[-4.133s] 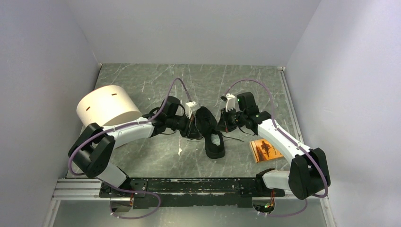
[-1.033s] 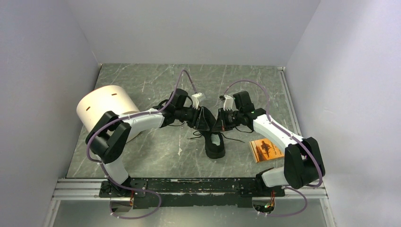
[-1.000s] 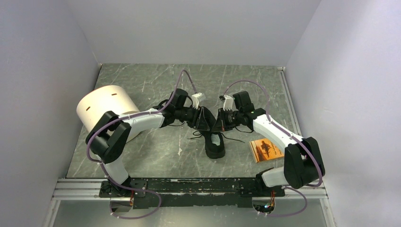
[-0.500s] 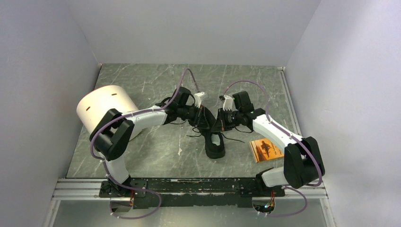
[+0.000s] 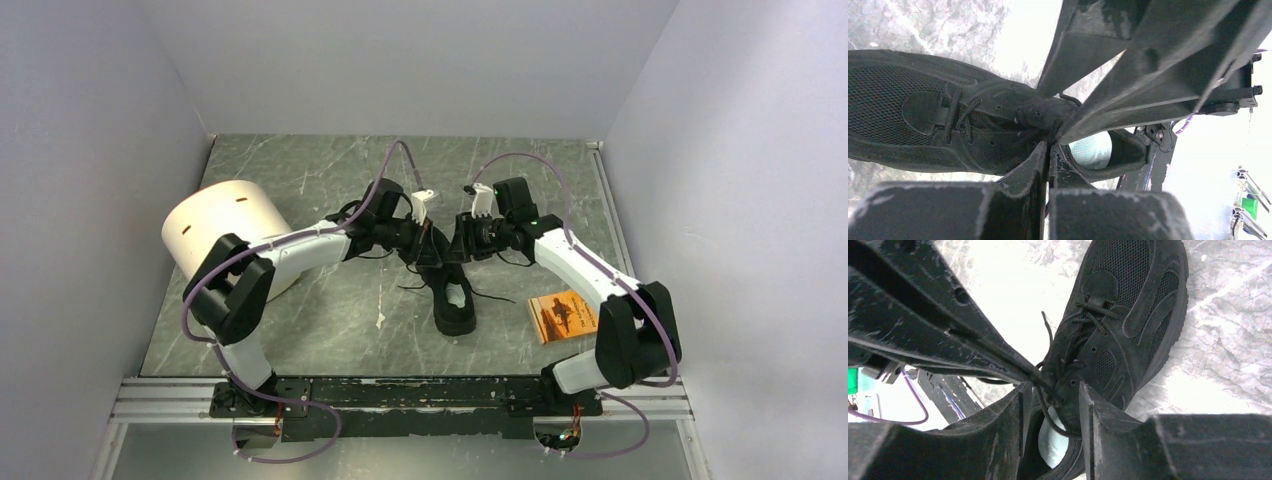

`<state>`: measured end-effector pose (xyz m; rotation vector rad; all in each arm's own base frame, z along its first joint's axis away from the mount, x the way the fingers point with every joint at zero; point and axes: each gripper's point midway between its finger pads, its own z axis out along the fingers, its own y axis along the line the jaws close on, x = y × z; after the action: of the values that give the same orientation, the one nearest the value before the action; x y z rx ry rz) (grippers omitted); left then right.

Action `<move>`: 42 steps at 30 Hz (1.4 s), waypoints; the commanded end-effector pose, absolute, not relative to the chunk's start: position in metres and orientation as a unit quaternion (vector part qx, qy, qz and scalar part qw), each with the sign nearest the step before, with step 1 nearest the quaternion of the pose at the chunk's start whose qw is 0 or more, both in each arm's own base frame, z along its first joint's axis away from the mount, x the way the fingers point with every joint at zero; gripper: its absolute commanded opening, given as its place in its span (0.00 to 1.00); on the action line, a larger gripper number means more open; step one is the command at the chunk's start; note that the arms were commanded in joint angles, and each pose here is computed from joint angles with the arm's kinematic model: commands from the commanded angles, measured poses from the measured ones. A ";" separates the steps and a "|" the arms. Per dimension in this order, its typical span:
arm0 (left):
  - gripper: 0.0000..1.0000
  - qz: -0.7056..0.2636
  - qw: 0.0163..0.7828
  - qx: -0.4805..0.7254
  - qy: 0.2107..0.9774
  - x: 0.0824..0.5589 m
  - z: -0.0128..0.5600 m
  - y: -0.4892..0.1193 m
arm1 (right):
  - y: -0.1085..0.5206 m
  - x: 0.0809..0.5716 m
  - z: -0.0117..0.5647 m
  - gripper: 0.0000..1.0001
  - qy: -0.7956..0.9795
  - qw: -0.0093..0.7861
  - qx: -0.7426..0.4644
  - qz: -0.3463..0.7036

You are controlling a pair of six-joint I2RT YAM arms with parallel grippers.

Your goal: Tie the shoes

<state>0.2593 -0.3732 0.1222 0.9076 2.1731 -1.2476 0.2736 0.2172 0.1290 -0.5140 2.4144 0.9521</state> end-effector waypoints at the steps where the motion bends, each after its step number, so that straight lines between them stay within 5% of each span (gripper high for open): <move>1: 0.05 -0.454 0.271 0.348 0.774 0.269 0.148 -0.380 | 0.220 0.286 0.130 0.42 0.877 0.257 -0.204 0.351; 10: 0.05 -0.449 0.265 0.347 0.780 0.270 0.143 -0.379 | 0.226 0.280 0.121 0.18 0.868 0.240 -0.206 0.383; 23: 0.05 -0.443 0.265 0.350 0.782 0.270 0.143 -0.377 | 0.231 0.283 0.113 0.27 0.863 0.230 -0.216 0.395; 27: 0.05 -0.440 0.265 0.348 0.785 0.271 0.140 -0.377 | 0.231 0.285 0.121 0.00 0.861 0.238 -0.216 0.394; 42: 0.05 -0.448 0.297 0.303 0.787 0.293 0.134 -0.385 | 0.230 0.270 0.139 0.00 0.844 0.260 -0.210 0.420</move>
<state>0.2747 -0.3778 0.1190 0.8612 2.1774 -1.2006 0.2701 0.2251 0.1286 -0.5708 2.3351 1.0829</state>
